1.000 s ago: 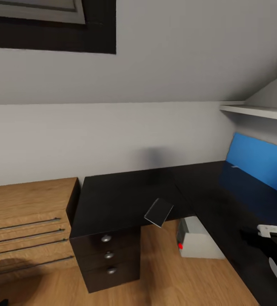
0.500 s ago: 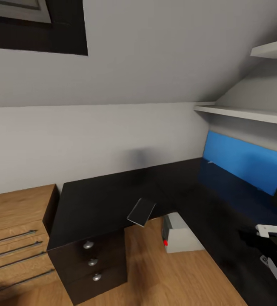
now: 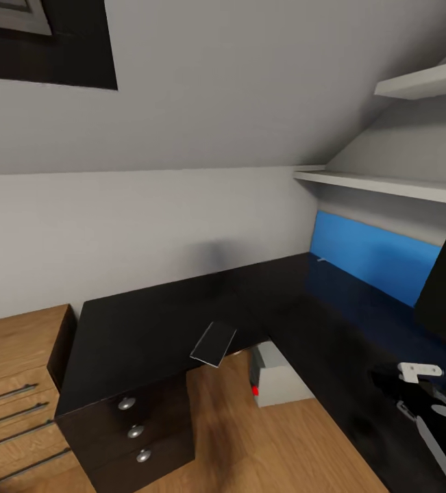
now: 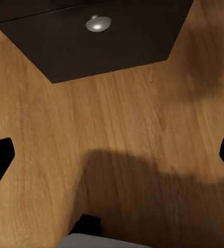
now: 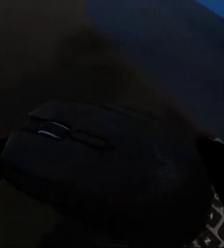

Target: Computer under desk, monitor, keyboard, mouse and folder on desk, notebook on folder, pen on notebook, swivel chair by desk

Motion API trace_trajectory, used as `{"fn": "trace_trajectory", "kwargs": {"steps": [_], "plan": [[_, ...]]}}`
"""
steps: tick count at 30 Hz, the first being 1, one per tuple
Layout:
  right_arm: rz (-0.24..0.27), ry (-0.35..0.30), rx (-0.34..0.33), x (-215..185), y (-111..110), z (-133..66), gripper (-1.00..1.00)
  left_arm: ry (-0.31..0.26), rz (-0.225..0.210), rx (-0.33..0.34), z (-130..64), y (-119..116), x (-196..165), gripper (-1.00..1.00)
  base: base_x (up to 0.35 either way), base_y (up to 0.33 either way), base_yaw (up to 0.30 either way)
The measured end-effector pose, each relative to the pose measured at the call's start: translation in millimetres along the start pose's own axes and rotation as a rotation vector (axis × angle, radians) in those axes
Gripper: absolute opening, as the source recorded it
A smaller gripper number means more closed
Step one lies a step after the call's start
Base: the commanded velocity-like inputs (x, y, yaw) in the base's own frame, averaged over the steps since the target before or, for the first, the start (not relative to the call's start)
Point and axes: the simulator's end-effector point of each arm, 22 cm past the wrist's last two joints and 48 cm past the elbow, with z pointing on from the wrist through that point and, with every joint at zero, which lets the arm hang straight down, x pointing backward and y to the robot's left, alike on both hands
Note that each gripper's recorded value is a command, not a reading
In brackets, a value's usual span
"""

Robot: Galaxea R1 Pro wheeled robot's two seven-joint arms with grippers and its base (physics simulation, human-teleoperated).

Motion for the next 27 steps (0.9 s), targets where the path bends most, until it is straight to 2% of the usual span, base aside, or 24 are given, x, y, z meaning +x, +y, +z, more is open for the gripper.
{"fn": "trace_trajectory", "kwargs": {"steps": [4,6,9,12,17,22,27], "plan": [[0.024,0.001,-0.014,5,20,0.9,-1.0,0.0,0.0,0.001,-0.1,0,0,1.0,0.256,-0.035,-0.002],[0.04,0.027,0.002,14,24,5.3,-1.0,0.0,0.0,0.001,0.0,0,0,1.0,0.113,-0.012,0.0],[0.078,0.059,0.053,6,16,27.0,-1.0,0.001,0.0,0.002,0.1,0,0,1.0,0.036,-0.004,0.0],[0.113,0.129,0.091,0,10,55.5,-1.0,0.0,0.0,0.002,0.1,0,0,1.0,0.009,-0.001,0.0],[0.067,0.152,0.131,-17,3,72.3,-1.0,-0.002,0.001,0.005,-0.3,-2,0,1.0,0.001,0.0,0.0],[0.05,0.209,0.208,7,-13,69.0,-1.0,-0.002,0.002,0.007,-0.6,-4,0,1.0,0.012,-0.067,0.0],[0.043,0.25,0.226,24,-15,65.9,-1.0,-0.006,0.001,0.007,-0.5,-4,-1,1.0,0.048,-0.161,0.0]]}}
